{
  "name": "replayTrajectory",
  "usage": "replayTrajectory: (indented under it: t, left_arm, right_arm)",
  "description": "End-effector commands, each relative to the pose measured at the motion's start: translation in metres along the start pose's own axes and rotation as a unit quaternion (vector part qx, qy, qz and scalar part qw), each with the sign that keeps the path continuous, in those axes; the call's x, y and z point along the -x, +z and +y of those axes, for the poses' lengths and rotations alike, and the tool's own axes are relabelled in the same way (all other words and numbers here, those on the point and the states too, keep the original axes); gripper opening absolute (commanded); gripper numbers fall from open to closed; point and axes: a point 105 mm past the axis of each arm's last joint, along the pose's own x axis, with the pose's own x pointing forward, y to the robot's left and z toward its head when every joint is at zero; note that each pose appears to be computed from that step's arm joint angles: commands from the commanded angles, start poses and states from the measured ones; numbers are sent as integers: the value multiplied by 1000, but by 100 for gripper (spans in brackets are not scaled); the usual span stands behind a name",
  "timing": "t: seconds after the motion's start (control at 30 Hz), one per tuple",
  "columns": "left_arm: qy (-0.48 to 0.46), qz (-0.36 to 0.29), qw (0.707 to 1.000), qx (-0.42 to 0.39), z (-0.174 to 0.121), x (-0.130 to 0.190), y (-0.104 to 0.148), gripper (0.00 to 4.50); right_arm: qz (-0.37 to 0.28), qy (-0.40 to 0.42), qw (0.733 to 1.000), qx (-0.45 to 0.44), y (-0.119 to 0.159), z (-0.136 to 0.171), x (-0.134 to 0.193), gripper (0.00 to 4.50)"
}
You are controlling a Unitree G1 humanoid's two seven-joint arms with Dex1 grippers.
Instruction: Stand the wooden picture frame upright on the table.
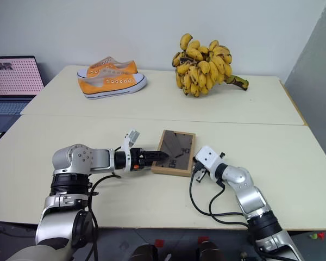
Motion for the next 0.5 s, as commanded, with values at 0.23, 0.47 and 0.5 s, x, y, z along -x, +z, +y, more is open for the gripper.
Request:
replayTrajectory:
  t: [0.23,0.47,0.5]
  left_arm:
    - [-16,4,1000,7,-7,-2,0,355]
    - [-26,-4,1000,14,-10,7,6,355]
    - [-28,-6,999,14,-11,8,7,355]
  right_arm:
    - [-30,-9,999,10,20,-3,-6,0]
    - [3,-12,999,31,-3,-9,3,0]
    - [10,-13,999,33,-8,-10,4,0]
